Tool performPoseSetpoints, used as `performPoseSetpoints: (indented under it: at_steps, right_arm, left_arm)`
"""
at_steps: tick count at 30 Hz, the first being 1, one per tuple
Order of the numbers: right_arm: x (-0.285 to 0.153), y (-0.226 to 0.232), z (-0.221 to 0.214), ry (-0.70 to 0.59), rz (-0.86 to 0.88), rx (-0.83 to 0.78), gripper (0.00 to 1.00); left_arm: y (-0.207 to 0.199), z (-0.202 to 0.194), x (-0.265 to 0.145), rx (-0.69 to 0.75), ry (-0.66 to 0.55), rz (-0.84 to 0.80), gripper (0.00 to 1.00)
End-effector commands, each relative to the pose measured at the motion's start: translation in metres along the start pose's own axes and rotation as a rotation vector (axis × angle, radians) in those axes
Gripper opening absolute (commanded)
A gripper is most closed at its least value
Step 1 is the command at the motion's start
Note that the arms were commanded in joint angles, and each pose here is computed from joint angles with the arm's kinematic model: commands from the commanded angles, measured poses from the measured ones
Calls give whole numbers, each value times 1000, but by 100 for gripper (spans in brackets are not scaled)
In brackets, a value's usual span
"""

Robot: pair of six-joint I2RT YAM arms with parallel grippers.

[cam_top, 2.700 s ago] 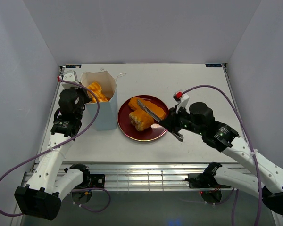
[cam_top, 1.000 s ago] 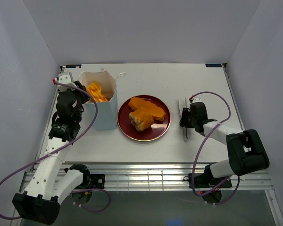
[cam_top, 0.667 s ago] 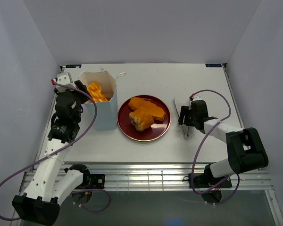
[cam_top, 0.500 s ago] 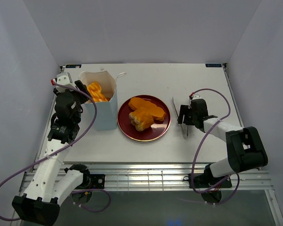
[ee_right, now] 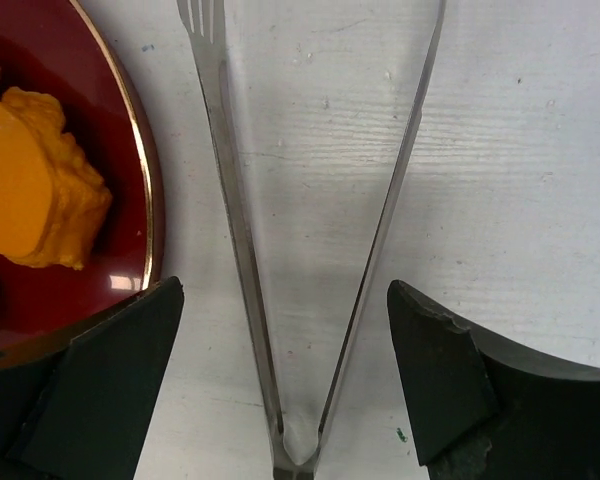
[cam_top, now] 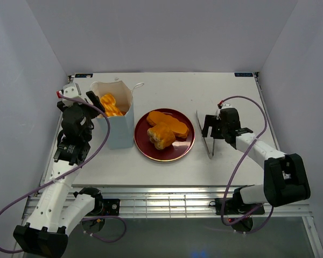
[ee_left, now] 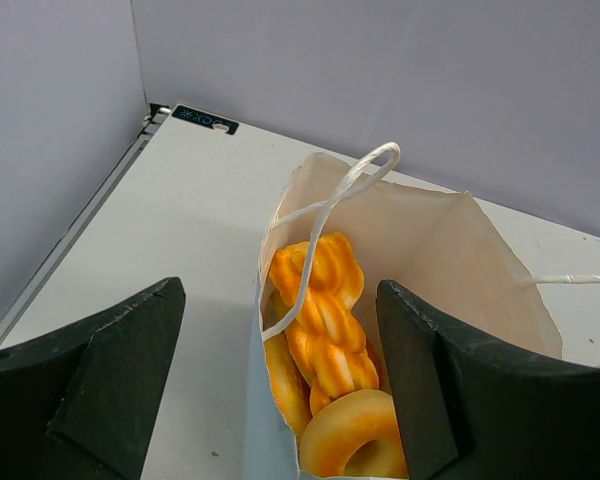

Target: Place the fake bread into the paper bag

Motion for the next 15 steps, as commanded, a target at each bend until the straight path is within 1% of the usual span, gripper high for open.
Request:
performPoseSetpoints:
  at_steps: [1, 4, 8, 10, 11, 15]
  right_arm:
    - [-24, 5, 35, -94, 24, -11, 90]
    - [-49, 10, 61, -175, 21, -2, 91]
    - [-89, 14, 93, -316, 19, 8, 93]
    - [-105, 15, 107, -373, 9, 4, 95]
    - [-113, 15, 111, -389, 6, -4, 91]
    - [-131, 17, 118, -448, -21, -20, 90]
  left_arm:
    - [0, 7, -5, -1, -37, 1, 88]
    - [-2, 8, -8, 16, -41, 2, 91]
    - [2, 15, -25, -9, -66, -32, 93]
    - [4, 16, -34, -15, -41, -49, 93]
    - [4, 18, -40, -30, -41, -63, 93]
    - [11, 8, -57, -48, 29, -83, 93]
Point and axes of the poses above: each gripper's point midway between its finger pads, its own x axis out along the fingers, its own y axis along the line the jaws close on, z = x × y, the point moved 9 cm from there along -x, back along the fingers, and after that the axes turned 6 degrees about -x, right-handed, at the moved point
